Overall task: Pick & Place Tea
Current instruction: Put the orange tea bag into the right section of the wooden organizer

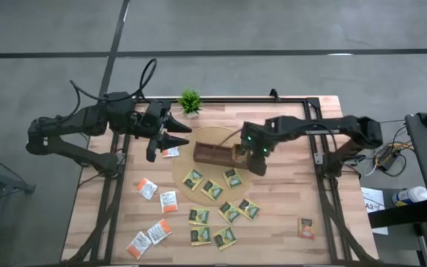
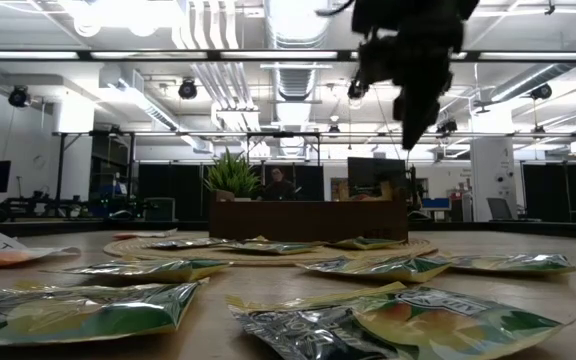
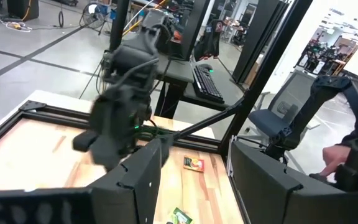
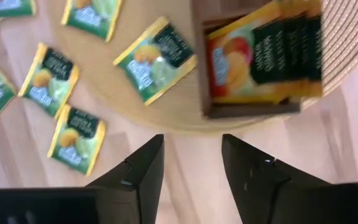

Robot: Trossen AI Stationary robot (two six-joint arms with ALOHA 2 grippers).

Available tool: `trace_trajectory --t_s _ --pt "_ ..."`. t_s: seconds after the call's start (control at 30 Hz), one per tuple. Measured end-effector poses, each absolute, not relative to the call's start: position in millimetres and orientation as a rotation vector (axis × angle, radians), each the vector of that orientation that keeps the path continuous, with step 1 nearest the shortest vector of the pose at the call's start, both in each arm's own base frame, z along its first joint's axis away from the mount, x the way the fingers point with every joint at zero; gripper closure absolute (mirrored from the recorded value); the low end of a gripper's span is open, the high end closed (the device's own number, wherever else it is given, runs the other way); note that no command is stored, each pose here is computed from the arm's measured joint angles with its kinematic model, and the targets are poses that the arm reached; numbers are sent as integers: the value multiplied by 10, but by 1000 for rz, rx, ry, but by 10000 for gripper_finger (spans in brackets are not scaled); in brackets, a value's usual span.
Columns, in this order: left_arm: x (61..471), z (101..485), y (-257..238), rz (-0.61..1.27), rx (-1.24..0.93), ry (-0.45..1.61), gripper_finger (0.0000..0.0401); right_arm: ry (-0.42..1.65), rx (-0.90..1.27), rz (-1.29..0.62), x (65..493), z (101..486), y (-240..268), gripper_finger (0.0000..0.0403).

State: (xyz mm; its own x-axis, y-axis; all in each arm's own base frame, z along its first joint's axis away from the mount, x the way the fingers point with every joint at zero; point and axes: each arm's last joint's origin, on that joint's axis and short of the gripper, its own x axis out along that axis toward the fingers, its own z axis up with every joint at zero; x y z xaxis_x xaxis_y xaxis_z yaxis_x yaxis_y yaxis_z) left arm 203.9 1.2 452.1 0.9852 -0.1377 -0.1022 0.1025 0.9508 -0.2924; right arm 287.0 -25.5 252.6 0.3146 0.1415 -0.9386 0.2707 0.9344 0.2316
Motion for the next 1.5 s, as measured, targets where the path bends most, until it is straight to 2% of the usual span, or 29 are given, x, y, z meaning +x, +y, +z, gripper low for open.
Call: trace_trajectory --t_s 0.4,0.63,0.8,1.03,1.27,1.5 --pt "2039 4521 13 -123 -274 121 213 1233 431 -35 2168 2632 594 242" --pt "2039 4519 12 -123 -274 123 213 1245 501 11 1784 2668 939 236" --pt "2039 4519 13 -122 -274 123 213 1289 461 44 1583 2647 1147 236" --pt "2039 4519 14 -120 -278 123 213 1399 321 64 1324 2513 1449 236" --pt "2039 4515 15 -117 -280 127 213 1512 304 39 1158 2290 1662 234" --pt "2039 4514 15 -117 -280 128 213 1623 234 29 1148 1990 1781 203"
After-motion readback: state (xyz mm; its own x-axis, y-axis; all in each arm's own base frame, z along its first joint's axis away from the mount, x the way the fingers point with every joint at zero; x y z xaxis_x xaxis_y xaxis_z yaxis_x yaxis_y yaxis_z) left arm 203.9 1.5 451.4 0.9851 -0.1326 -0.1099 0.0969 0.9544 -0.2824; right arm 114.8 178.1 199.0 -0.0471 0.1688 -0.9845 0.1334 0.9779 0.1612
